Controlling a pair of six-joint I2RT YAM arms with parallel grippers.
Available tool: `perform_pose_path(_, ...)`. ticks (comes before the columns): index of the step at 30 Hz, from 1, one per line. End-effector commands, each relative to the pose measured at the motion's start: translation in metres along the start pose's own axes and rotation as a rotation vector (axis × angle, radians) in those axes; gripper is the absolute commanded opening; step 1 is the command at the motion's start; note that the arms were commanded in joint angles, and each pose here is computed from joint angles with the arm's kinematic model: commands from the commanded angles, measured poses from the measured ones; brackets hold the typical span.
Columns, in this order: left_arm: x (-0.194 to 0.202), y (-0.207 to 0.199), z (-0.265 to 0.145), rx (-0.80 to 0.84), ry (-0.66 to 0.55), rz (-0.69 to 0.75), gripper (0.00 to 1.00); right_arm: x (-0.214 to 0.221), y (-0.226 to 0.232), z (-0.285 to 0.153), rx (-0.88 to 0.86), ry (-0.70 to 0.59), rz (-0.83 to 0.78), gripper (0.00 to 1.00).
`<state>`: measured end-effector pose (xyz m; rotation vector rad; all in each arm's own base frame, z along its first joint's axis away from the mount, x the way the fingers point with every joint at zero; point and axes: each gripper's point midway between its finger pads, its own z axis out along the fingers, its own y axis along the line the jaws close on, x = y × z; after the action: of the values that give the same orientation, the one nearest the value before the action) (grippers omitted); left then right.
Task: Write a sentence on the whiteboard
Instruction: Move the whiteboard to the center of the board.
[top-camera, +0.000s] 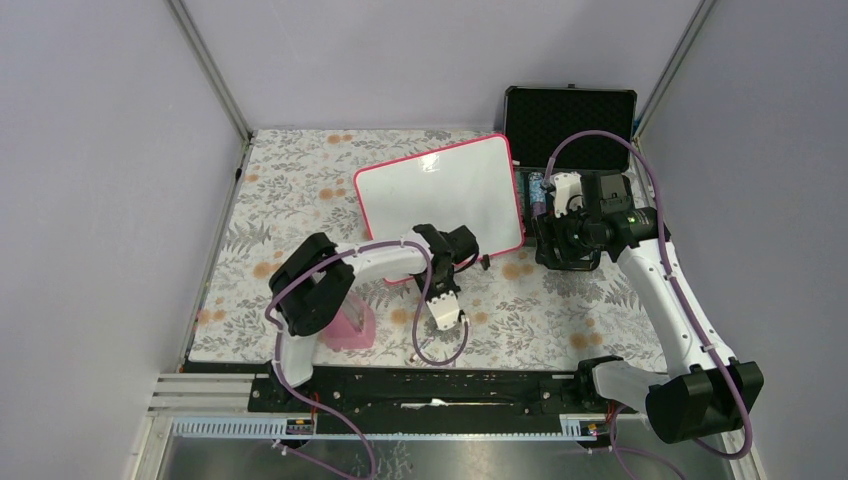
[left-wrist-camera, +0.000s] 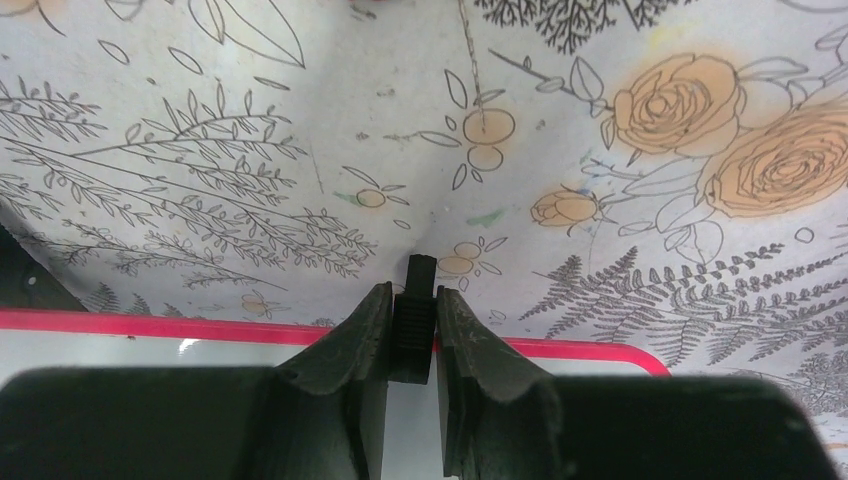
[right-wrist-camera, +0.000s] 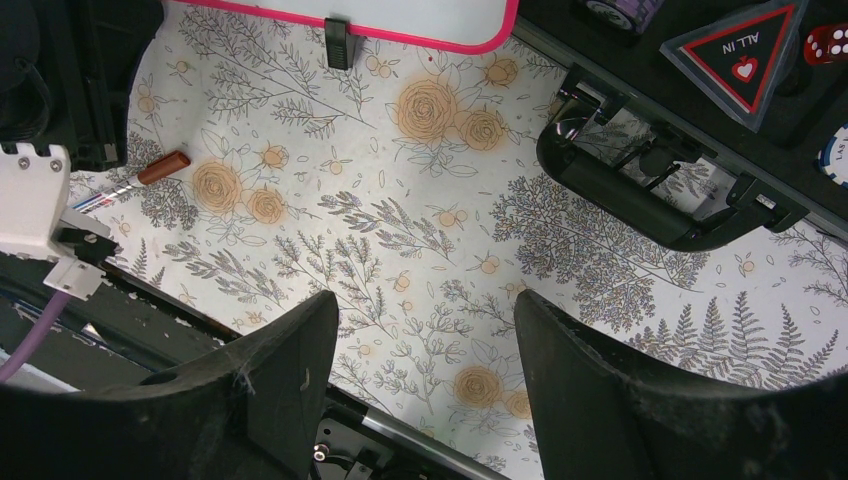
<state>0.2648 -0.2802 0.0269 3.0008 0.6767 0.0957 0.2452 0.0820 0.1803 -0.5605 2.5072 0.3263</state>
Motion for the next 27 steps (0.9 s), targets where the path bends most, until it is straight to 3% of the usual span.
perform_pose_path(1,0.032,-0.007,-0.004,0.026,0.07,-0.048,0.03,-0.006,0.001,-0.008,-0.002,-0.027,0.002,0.72)
perform_pose_path(9,0.03,-0.042,-0.006,0.084,0.071,-0.083,0.02,-0.008,0.001,-0.006,-0.011,-0.022,0.004,0.73)
perform_pose_path(27,0.03,-0.059,-0.022,0.166,0.071,-0.135,0.09,-0.008,0.004,-0.008,-0.026,-0.027,-0.004,0.75)
